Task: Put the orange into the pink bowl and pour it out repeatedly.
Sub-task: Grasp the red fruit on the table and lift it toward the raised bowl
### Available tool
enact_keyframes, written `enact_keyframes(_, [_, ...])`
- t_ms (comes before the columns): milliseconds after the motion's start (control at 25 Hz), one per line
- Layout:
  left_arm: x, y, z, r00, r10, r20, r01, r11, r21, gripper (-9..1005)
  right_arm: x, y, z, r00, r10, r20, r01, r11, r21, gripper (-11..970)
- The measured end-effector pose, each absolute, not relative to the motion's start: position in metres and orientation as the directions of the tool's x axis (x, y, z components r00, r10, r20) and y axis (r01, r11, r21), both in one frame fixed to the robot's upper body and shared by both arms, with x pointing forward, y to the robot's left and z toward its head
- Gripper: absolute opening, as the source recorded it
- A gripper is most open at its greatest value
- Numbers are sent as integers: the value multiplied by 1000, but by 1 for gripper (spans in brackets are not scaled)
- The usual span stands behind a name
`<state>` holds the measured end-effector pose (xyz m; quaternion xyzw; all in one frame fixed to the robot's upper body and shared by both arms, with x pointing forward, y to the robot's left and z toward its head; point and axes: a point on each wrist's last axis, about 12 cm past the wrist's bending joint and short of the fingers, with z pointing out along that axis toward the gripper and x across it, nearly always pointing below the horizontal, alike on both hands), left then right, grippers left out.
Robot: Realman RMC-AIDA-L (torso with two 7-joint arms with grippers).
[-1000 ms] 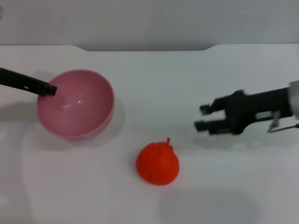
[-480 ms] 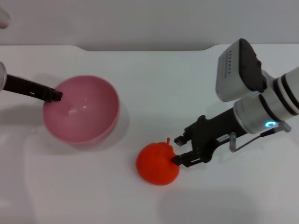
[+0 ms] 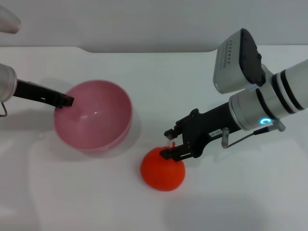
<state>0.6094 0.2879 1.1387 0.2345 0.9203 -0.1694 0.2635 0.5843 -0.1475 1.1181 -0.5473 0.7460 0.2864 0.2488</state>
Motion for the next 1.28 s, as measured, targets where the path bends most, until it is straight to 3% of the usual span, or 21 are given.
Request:
enact_keyframes(1080, [613, 278, 1142, -737, 353, -577, 538, 823, -184, 181, 579, -137, 1095, -348, -689, -636, -937, 273, 218, 527])
enact_keyframes(1280, [613, 278, 1141, -737, 352, -577, 538, 822, -185, 181, 581, -139, 1095, -358, -677, -643, -933, 291, 213, 364])
